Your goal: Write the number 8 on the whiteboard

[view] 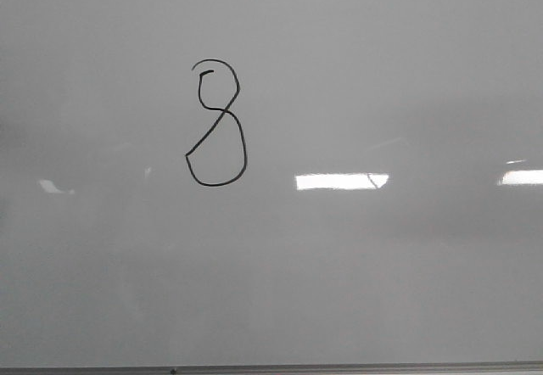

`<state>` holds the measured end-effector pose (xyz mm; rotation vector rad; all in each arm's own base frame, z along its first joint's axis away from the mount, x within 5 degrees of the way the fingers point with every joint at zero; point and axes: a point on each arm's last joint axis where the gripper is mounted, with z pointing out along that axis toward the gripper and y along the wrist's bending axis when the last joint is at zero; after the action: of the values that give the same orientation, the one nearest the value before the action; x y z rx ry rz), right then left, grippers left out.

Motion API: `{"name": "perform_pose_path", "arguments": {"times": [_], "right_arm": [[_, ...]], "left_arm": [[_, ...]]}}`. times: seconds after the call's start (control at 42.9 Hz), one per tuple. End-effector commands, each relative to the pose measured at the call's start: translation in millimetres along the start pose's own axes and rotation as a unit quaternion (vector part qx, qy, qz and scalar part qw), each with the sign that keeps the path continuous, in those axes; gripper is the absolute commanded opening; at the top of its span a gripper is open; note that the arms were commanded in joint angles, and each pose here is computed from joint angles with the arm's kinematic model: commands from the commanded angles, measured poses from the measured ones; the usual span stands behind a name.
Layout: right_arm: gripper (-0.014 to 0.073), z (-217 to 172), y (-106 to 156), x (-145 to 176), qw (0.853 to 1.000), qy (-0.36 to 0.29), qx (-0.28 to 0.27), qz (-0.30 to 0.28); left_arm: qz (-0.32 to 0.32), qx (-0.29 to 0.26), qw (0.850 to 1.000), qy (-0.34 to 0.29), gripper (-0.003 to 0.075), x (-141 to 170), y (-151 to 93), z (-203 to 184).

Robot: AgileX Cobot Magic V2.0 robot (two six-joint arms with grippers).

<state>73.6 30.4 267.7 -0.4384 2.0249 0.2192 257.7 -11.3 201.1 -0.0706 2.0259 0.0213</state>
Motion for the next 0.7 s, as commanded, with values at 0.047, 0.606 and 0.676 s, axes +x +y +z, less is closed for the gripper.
{"name": "perform_pose_path", "arguments": {"times": [0.047, 0.606, 0.676], "right_arm": [[-0.0071, -4, -1, -14, 0.999, -0.048, 0.006, 0.002], [-0.0071, -4, -1, -14, 0.999, -0.048, 0.006, 0.002], [-0.0071, -4, -1, -14, 0.999, -0.048, 0.006, 0.002]], "left_arm": [[-0.009, -0.008, 0.998, -0.056, 0.0108, -19, 1, -1], [-0.020, -0.024, 0.999, -0.036, 0.0490, -17, 13, -2], [-0.022, -0.020, 0.999, -0.033, 0.0498, -19, 13, -6]]}}
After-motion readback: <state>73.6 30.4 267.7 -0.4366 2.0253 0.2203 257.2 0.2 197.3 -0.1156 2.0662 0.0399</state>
